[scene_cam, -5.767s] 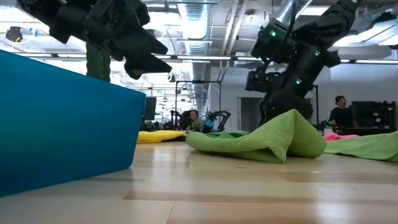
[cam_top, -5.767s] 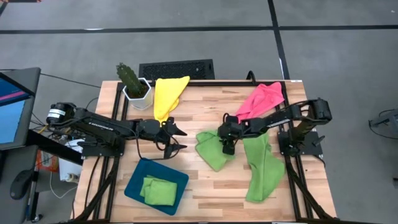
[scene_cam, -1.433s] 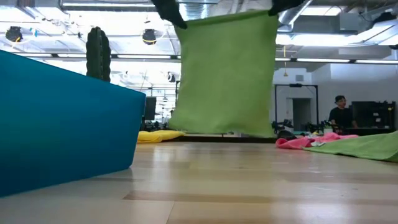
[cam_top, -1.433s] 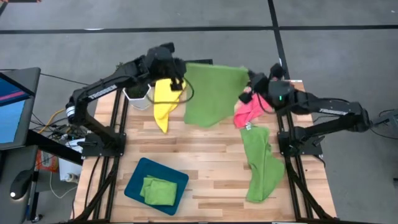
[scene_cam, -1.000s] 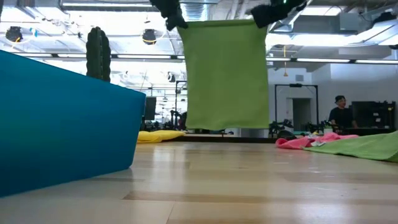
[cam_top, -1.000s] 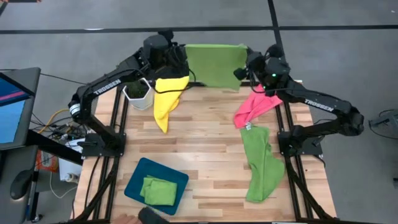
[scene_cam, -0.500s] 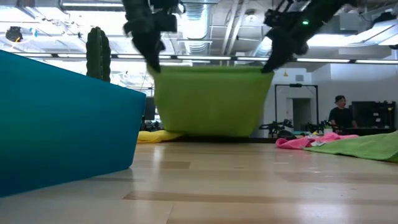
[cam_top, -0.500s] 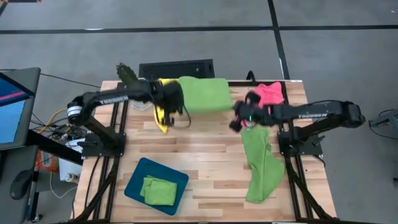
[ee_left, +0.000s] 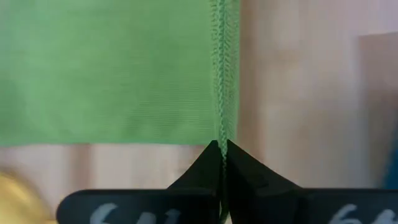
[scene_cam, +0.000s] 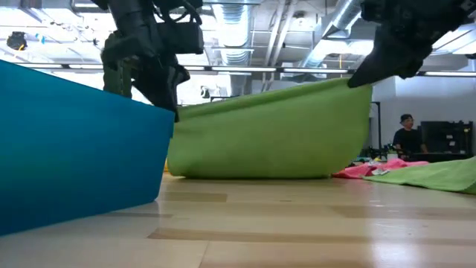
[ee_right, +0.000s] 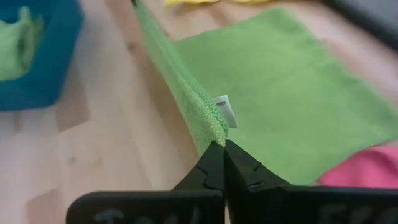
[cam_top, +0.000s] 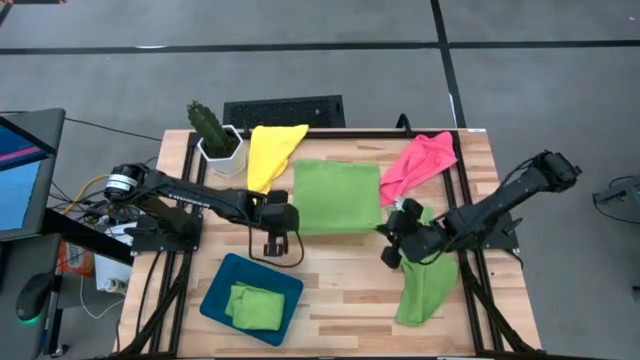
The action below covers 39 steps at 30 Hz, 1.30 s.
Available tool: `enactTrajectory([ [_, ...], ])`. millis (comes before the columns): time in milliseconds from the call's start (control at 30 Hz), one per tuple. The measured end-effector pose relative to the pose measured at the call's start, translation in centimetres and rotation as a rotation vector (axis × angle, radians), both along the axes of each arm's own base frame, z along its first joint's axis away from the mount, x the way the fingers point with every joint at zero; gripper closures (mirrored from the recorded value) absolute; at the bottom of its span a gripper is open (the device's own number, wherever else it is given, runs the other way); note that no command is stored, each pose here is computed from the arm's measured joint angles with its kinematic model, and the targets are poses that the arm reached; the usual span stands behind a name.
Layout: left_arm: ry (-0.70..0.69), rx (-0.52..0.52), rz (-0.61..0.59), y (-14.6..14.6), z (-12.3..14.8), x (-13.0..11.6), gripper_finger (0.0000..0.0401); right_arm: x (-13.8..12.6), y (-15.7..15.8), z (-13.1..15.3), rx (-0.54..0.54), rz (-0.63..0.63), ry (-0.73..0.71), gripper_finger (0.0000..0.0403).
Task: Fold microfiber towels
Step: Fold the top green microfiber
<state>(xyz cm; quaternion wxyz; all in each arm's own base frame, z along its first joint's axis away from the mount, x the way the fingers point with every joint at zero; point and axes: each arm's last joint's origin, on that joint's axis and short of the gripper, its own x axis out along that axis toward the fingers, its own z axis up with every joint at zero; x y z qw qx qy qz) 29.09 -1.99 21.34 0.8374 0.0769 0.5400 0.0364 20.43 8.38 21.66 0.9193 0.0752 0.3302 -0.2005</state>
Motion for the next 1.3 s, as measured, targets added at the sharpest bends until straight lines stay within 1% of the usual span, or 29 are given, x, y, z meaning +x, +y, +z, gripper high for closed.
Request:
enactTrajectory([
  [67,-0.018,0.078,-0.002,0.3,0.3,0.0,0.0401,-0.1,-0.4,0.0,-0.051,-0.044,-0.001,0.0384],
  [167,-0.034,0.189,-0.016,1.4,0.5,0.3,0.0401,0.0,-1.9,-0.2,-0.112,-0.132,0.027,0.0381],
  [200,-0.039,0.217,-0.007,2.0,0.6,0.4,0.0401,0.1,-2.6,-0.3,-0.123,-0.165,0.039,0.0382],
  [267,-0.053,0.238,0.02,3.3,0.7,0.6,0.0401,0.4,-3.9,-0.3,-0.146,-0.21,0.067,0.0384],
  [400,-0.06,0.214,0.054,5.9,0.8,0.6,0.0401,1.0,-6.5,-0.4,-0.19,-0.273,0.11,0.0385],
  [500,-0.081,0.212,0.066,7.7,0.9,0.6,0.0401,1.3,-8.3,-0.5,-0.19,-0.314,0.14,0.0378],
  [633,-0.099,0.209,0.082,9.9,1.0,0.4,0.0401,2.1,-10.2,-1.1,-0.194,-0.311,0.177,0.0372],
  [733,-0.093,0.172,0.082,11.2,0.9,0.0,0.0401,3.1,-11.3,-1.6,-0.18,-0.306,0.174,0.0373],
  [800,-0.108,0.172,0.087,11.9,1.0,-0.1,0.0401,3.2,-11.9,-2.4,-0.173,-0.294,0.223,0.0375],
  [867,-0.102,0.176,0.101,12.5,1.0,-0.3,0.0401,3.9,-12.4,-3.0,-0.187,-0.298,0.234,0.0376],
  [933,-0.126,0.175,0.109,13.1,1.0,-0.3,0.0401,4.1,-13.0,-3.6,-0.2,-0.303,0.263,0.0376],
  [1033,-0.13,0.161,0.097,13.5,0.6,-0.1,0.0401,4.4,-13.6,-4.4,-0.202,-0.313,0.295,0.0374],
  [1167,-0.107,0.161,0.082,13.8,-0.5,0.5,0.0401,4.3,-13.8,-4.7,-0.197,-0.324,0.317,0.0377],
  [1233,-0.089,0.164,0.077,13.9,-0.9,0.6,0.0401,4.2,-13.7,-4.4,-0.198,-0.32,0.302,0.038],
  [1300,-0.085,0.189,0.083,14.0,-1.1,0.7,0.0401,4.0,-13.3,-4.0,-0.199,-0.31,0.295,0.0381],
])
